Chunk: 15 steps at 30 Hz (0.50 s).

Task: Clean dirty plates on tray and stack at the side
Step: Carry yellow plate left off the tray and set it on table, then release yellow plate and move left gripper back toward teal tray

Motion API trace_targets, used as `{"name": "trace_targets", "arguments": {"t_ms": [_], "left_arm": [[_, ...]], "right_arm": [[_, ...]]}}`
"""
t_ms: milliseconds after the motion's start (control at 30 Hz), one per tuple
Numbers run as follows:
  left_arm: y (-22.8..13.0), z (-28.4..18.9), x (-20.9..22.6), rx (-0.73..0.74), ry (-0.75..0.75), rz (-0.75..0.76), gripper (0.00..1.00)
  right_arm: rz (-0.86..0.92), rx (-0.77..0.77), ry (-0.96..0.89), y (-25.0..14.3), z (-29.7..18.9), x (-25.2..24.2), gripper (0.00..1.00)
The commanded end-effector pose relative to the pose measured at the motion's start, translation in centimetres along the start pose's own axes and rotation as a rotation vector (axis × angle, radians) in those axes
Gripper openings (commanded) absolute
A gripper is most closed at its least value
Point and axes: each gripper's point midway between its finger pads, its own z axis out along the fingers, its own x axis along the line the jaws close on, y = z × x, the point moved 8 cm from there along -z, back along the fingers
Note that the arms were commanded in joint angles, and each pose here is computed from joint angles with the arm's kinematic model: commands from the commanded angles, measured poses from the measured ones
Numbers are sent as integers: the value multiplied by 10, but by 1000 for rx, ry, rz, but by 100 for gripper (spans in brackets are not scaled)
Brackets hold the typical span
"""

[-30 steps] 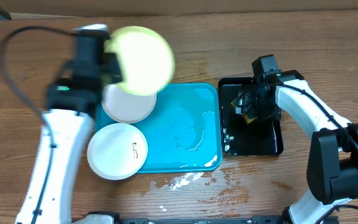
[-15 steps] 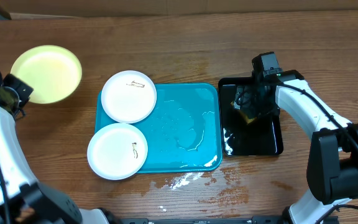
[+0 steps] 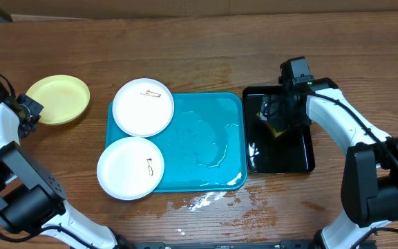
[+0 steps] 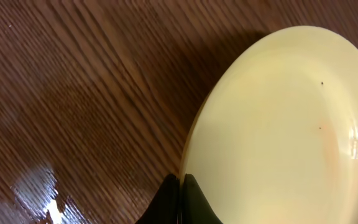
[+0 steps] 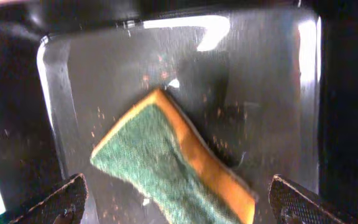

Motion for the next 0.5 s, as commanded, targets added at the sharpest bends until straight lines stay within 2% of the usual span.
{"name": "trace_targets", "arguments": {"t_ms": [0, 67, 100, 233, 300, 333, 367, 433, 467], "left_arm": [[9, -1, 1, -32, 16, 19, 6], [9, -1, 1, -33, 19, 20, 18], [9, -1, 2, -33, 19, 23, 35], [8, -1, 1, -27, 16, 44, 57], [5, -1, -4, 7, -46, 56, 75], [1, -2, -10, 39, -114, 65, 84], [-5, -5, -22, 96, -247, 71, 93], [-15, -13, -39, 192, -461, 71, 100], [-21, -19, -48, 246, -572, 65, 100]], "right_arm": [[-29, -62, -38, 12, -5, 0, 95], [-30, -74, -35, 14, -5, 0, 95], [-30, -75, -35, 15, -5, 0, 95], [-30, -72, -36, 14, -4, 0, 95], [-31, -69, -37, 13, -4, 0, 95], [-31, -67, -37, 13, -4, 0, 95], [-31, -61, -39, 11, -2, -1, 95], [-30, -48, -42, 7, 1, -2, 95], [-30, -41, -44, 4, 4, -3, 95]]}}
